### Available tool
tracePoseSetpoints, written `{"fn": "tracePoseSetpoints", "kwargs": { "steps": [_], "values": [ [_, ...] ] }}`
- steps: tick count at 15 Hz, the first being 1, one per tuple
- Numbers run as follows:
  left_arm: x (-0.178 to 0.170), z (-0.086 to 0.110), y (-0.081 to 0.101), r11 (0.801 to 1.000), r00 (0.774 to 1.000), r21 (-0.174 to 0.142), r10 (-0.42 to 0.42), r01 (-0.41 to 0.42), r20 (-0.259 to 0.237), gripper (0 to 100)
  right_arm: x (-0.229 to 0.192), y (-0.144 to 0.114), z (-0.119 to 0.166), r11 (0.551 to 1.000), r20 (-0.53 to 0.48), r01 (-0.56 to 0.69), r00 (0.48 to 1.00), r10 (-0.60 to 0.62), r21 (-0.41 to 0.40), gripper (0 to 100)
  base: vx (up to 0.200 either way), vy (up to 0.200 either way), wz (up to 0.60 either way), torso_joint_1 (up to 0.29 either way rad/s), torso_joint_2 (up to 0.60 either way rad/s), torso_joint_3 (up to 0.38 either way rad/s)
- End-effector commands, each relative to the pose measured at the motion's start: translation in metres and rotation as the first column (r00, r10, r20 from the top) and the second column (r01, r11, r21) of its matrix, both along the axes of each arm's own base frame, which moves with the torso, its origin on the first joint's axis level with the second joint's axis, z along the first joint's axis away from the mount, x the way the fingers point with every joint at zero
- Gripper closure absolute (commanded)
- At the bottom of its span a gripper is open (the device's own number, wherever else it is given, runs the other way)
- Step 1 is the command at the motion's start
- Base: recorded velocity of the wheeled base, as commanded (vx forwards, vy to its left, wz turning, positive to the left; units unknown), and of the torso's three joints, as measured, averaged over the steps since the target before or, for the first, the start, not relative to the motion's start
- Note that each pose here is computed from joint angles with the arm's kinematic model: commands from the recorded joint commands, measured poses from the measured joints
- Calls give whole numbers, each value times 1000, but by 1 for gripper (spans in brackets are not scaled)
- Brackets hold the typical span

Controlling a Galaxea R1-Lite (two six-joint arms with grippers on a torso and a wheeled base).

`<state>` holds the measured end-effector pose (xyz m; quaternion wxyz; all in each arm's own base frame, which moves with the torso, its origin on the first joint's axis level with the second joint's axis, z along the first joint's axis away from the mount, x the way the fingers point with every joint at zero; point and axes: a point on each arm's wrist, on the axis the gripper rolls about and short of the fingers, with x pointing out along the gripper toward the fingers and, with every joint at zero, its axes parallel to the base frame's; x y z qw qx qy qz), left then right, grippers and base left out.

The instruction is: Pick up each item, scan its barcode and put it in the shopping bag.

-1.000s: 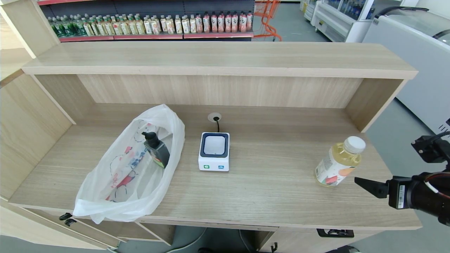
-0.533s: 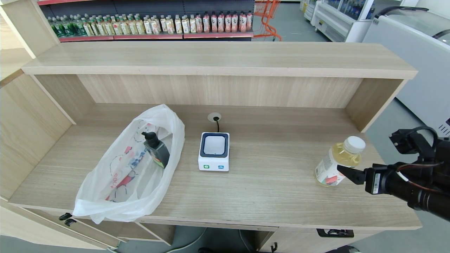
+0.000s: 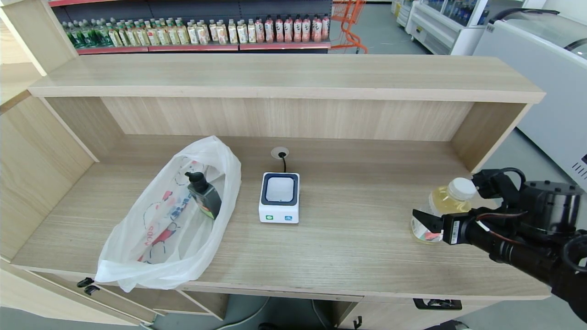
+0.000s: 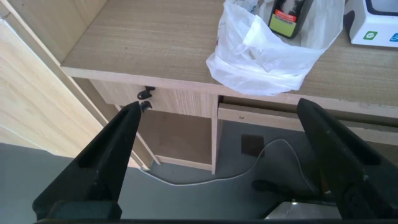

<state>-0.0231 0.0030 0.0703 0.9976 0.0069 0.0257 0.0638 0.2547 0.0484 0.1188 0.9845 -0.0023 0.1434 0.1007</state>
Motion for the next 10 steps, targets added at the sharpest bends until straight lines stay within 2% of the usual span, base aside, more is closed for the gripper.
{"fn": "tracePoseSetpoints", "kwargs": {
  "steps": [1,10],
  "values": [
    [0,0,0,1000,1000,0,1,-1,0,0,9,10,-14,1000,-26,-31,999,30,-3,0,0,0,0,0,0,0],
    [0,0,0,1000,1000,0,1,-1,0,0,34,19,-19,999,50,-45,998,45,-2,0,0,0,0,0,0,0]
  ]
}}
